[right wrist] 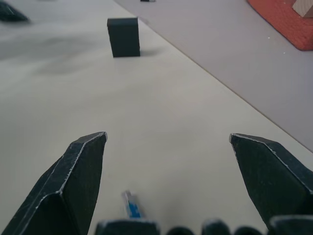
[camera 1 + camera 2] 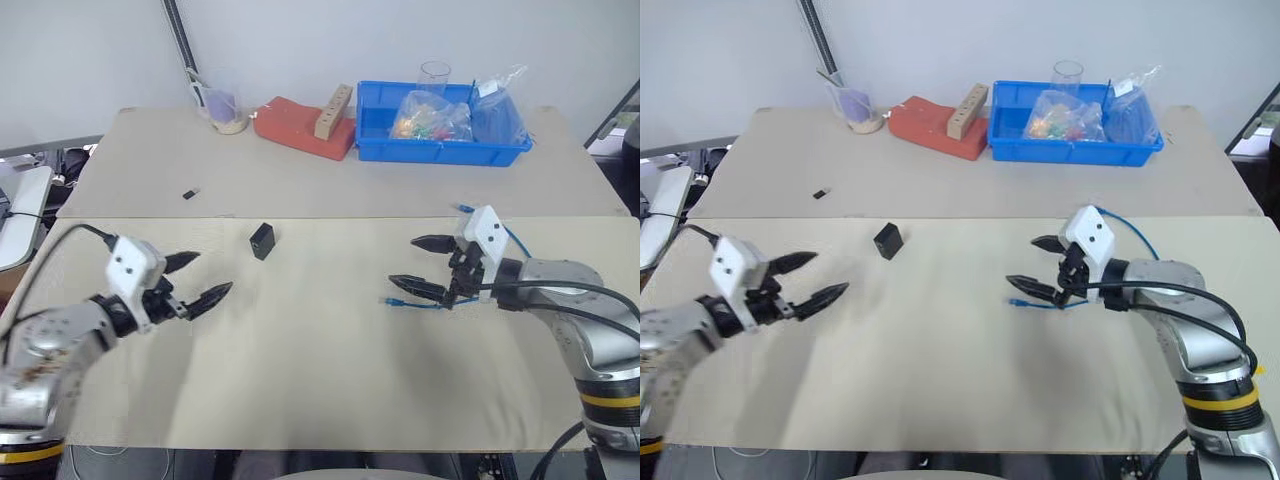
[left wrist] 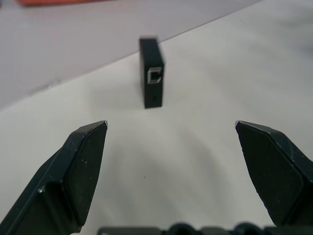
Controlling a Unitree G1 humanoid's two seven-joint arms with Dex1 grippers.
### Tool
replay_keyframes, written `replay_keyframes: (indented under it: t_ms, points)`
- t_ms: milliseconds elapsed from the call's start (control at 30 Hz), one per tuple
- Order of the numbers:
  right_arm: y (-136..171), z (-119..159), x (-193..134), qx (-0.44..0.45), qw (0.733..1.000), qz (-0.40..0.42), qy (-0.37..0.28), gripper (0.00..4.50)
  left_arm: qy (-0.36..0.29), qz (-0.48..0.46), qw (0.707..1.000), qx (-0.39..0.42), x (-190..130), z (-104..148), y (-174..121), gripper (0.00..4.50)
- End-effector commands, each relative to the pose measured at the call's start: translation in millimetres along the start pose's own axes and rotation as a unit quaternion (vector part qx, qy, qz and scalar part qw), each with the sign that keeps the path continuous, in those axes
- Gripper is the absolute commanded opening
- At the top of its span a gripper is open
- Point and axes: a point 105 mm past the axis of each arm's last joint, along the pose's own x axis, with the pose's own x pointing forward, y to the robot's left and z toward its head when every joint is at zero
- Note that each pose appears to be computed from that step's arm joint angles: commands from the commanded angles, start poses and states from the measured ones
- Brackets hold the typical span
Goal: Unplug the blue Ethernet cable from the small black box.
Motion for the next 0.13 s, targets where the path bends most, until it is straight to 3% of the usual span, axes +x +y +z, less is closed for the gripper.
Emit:
replay_keyframes:
  t_ms: [33, 133]
  points:
    - [-12.5, 7.5, -9.9, -0.016, 0.999, -0.035, -0.023, 4.48, -0.002, -0.003, 1.0, 0.012, -7.6, 12.9, -0.9, 4.46]
    - [-10.0, 6.5, -8.1, -0.014, 0.999, -0.033, -0.025, 4.48, -0.006, 0.011, 1.0, -0.003, -6.8, 10.5, 3.4, 4.46]
